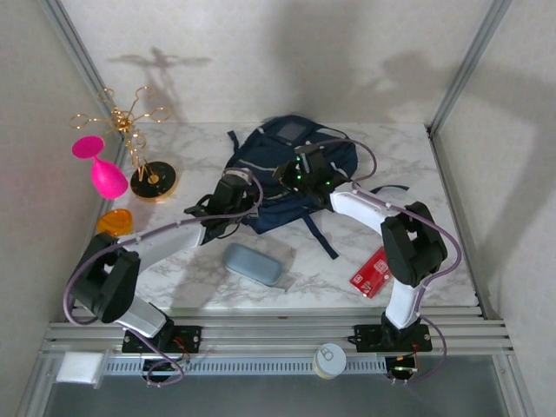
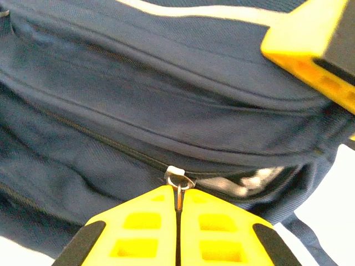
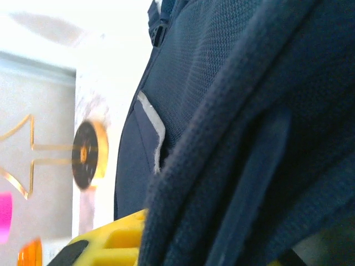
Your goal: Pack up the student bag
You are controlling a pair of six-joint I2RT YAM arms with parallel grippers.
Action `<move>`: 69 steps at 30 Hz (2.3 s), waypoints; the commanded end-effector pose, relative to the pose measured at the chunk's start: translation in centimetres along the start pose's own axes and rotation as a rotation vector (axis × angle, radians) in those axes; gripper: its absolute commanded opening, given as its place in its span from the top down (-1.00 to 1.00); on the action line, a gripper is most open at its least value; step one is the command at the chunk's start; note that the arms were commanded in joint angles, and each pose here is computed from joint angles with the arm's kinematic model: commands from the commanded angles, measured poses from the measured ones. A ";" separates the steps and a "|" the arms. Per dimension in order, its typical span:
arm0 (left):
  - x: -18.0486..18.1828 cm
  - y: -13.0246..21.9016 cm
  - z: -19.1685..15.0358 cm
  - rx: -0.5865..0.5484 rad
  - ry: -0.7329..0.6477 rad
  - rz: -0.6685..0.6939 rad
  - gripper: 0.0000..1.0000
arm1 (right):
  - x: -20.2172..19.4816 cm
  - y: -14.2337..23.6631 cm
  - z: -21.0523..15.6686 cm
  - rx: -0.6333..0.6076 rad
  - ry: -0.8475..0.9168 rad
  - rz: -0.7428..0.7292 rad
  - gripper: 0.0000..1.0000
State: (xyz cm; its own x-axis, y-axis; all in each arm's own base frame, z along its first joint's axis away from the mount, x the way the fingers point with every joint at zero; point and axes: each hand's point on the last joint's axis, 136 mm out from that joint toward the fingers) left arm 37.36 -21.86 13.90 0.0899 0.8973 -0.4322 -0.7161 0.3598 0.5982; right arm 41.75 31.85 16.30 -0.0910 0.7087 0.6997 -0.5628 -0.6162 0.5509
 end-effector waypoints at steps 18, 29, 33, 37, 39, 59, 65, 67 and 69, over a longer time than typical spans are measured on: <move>0.0 -2.3 -1.5 0.104 0.024 -0.035 1.00 | -4.0 5.4 1.7 -0.011 -0.113 0.057 -0.43; 0.2 -2.5 -1.0 0.080 0.039 -0.021 1.00 | -1.4 1.1 -0.8 -0.081 -0.168 0.043 0.24; 1.6 -1.7 -0.3 0.044 0.054 0.035 1.00 | 1.0 0.9 -0.1 -0.066 -0.046 0.086 0.94; 4.4 -0.5 -0.2 0.010 0.099 0.121 1.00 | 4.3 1.6 -0.8 0.028 0.143 0.098 1.00; 5.9 0.3 0.0 -0.010 0.119 0.160 1.00 | 4.5 3.2 -0.4 0.061 0.146 0.198 1.00; 13.6 -1.6 6.8 -0.170 0.095 0.270 1.00 | -2.7 7.7 6.7 0.077 0.196 0.159 1.00; 13.0 -4.1 8.0 -0.169 0.008 0.205 1.00 | -2.7 6.3 6.0 0.107 0.191 0.182 1.00; 12.7 -4.4 8.2 -0.186 -0.007 0.181 1.00 | -2.4 6.0 5.9 0.119 0.187 0.208 1.00; 13.5 -4.6 8.5 -0.195 -0.001 0.207 1.00 | -2.9 5.8 6.1 0.119 0.195 0.172 1.00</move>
State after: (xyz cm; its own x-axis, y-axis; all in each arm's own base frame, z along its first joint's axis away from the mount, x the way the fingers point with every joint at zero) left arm 44.52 -16.60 10.74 0.1267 0.8956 -0.4265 -0.7442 0.3701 0.5561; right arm 41.58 26.42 18.22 -0.3055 0.6045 0.7357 -0.3533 -0.7894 0.5020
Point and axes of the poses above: each hand's point on the last joint's axis, 136 mm out from that joint toward the fingers, its own y axis back along the fingers, its own x axis along the line the jaws close on, z = x × y, and after that the axes turned 4 degrees about y, right-handed
